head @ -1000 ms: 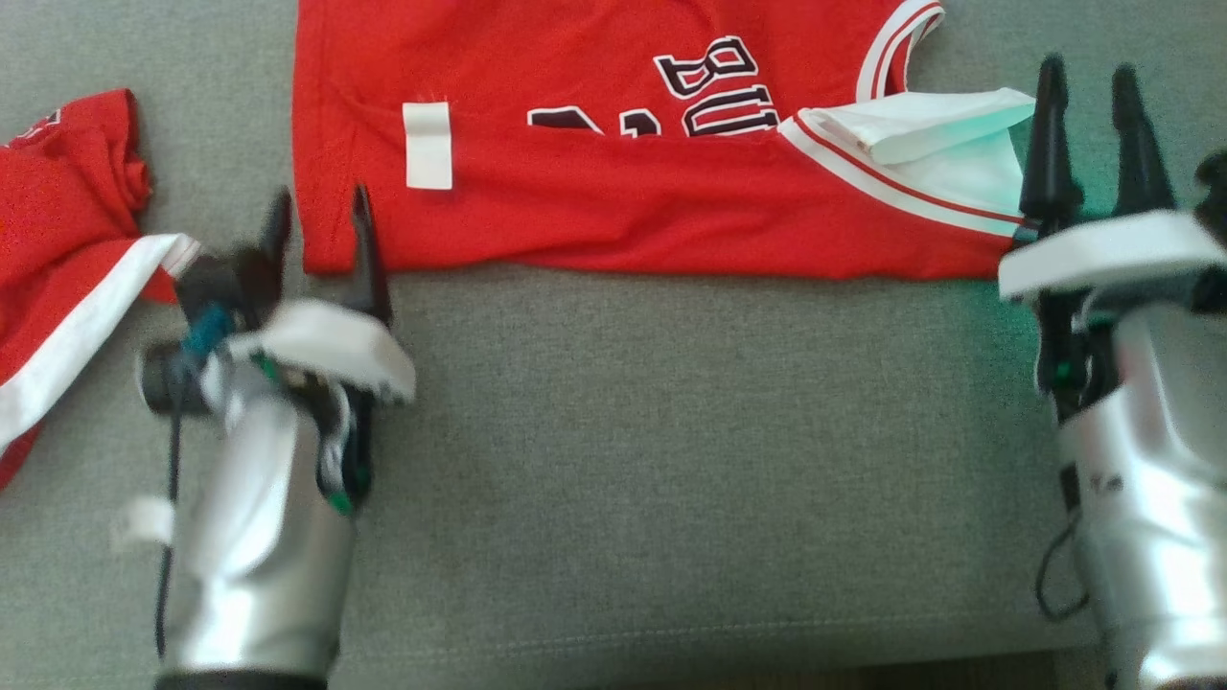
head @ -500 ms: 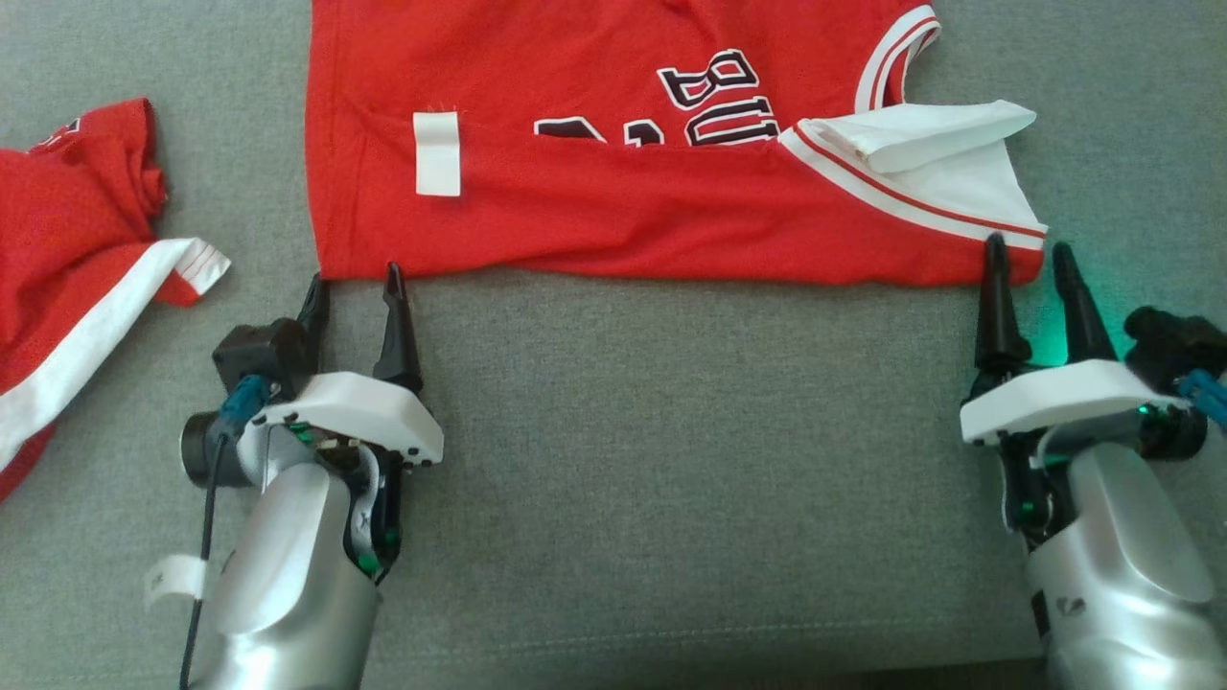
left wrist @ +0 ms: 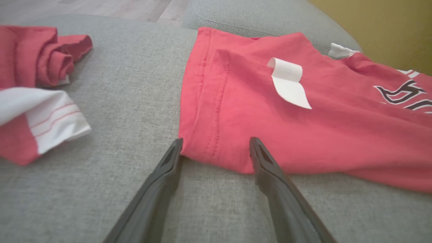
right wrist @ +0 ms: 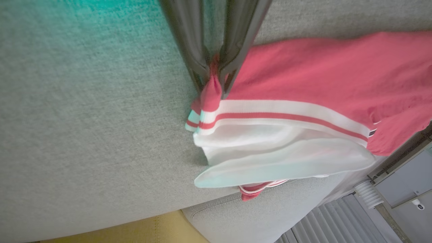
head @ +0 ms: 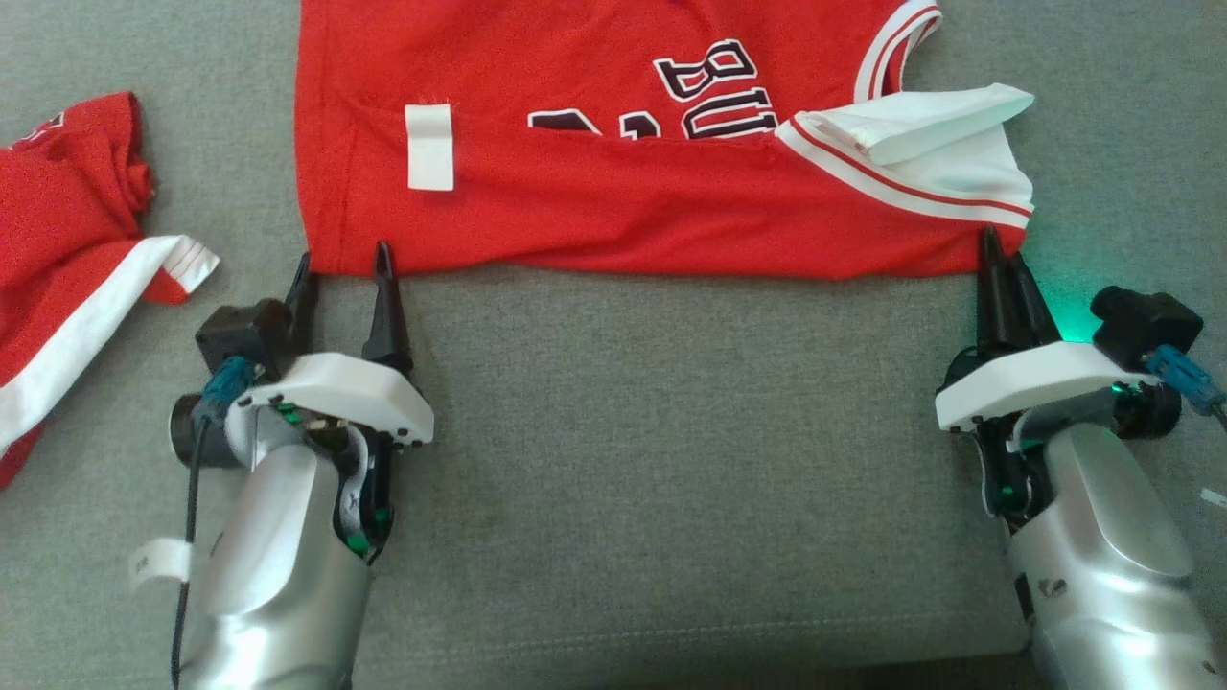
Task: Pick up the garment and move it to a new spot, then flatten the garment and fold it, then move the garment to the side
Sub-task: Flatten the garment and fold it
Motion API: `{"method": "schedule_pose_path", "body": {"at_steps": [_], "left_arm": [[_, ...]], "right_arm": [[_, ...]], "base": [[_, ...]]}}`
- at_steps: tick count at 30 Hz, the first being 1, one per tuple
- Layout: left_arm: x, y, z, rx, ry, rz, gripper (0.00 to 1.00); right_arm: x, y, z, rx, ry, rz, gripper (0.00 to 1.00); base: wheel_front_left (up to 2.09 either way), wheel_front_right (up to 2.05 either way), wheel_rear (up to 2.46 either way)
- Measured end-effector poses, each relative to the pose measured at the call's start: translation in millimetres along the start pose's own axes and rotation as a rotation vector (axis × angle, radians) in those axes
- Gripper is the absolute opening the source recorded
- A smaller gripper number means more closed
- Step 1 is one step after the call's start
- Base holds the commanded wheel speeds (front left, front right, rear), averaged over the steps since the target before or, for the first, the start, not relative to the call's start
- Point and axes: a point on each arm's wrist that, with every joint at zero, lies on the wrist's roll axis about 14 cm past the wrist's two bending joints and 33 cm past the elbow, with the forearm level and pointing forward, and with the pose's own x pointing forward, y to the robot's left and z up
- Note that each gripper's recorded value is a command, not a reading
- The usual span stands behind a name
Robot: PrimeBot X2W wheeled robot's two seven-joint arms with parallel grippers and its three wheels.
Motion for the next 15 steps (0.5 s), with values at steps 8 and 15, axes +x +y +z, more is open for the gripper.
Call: {"method": "schedule_pose_path", "body": {"at_steps": [8, 15], "left_arm": [[6.5, -3.0, -7.3, -0.002, 0.024, -0.007, 1.0], [16.5, -4.4, -8.0, 0.001, 0.037, -0.02, 0.0]], "right_arm": [[-0.7, -0.7, 1.1, 0.008, -0.004, 0.0, 0.0], [3.0, 0.4, 4.0, 0.015, -0.015, 0.004, 0.0]], "base": [[0.0, 0.0, 0.0], [0.0, 0.0, 0.0]]}}
